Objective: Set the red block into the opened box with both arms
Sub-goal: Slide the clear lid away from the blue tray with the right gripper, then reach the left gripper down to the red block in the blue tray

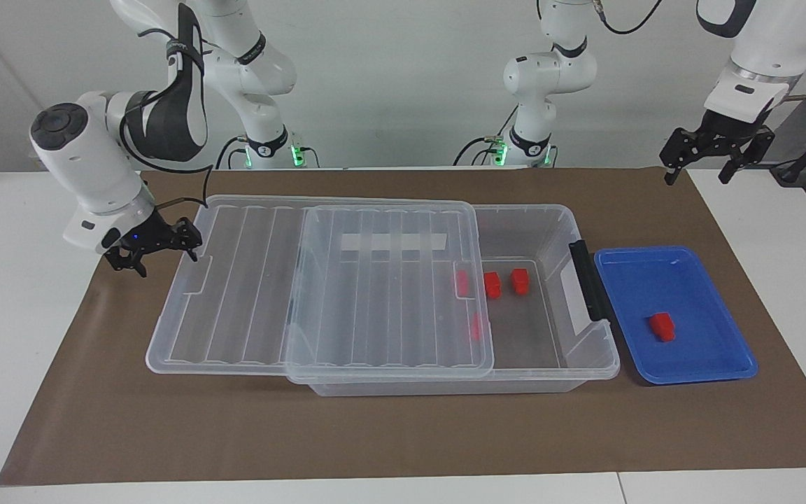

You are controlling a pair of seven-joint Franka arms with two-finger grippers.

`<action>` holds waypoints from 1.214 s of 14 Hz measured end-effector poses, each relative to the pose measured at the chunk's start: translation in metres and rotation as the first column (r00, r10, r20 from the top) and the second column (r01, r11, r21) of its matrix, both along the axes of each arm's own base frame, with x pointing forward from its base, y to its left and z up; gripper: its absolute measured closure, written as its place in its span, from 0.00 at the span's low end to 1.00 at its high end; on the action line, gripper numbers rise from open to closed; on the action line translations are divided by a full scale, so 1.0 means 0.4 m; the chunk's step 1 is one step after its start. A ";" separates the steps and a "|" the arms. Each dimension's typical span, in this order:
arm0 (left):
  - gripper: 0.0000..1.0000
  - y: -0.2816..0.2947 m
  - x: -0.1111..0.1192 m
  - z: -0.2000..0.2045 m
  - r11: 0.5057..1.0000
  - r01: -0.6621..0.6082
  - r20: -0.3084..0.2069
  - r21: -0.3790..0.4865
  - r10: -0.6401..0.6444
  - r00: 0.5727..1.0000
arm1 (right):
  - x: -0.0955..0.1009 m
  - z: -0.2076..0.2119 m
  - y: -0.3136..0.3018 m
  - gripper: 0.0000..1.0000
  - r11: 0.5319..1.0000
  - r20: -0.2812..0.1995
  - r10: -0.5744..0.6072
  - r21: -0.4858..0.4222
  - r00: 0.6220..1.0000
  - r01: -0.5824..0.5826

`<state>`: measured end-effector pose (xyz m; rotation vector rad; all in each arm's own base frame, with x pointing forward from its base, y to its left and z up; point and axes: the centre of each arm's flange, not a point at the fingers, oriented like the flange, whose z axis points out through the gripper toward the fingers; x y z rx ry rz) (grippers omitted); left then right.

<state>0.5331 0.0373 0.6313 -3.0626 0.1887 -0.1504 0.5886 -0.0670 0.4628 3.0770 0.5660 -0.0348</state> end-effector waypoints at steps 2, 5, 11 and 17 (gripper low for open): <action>0.00 0.008 0.035 -0.046 1.000 -0.003 0.006 0.000 0.003 1.000 | -0.001 0.000 -0.009 0.00 1.000 -0.001 -0.001 0.000 1.000 0.001; 0.00 0.039 0.110 -0.156 1.000 -0.016 0.010 0.000 0.016 1.000 | -0.002 0.000 -0.009 0.00 1.000 -0.003 0.012 0.000 1.000 -0.012; 0.00 0.074 0.177 -0.417 1.000 -0.008 0.025 -0.001 0.008 1.000 | -0.005 0.000 -0.039 0.00 1.000 -0.003 0.009 -0.001 1.000 -0.009; 0.00 0.136 0.177 -0.543 0.996 -0.087 0.013 -0.009 0.087 0.996 | -0.006 0.001 -0.044 0.00 1.000 -0.002 0.007 -0.001 1.000 -0.007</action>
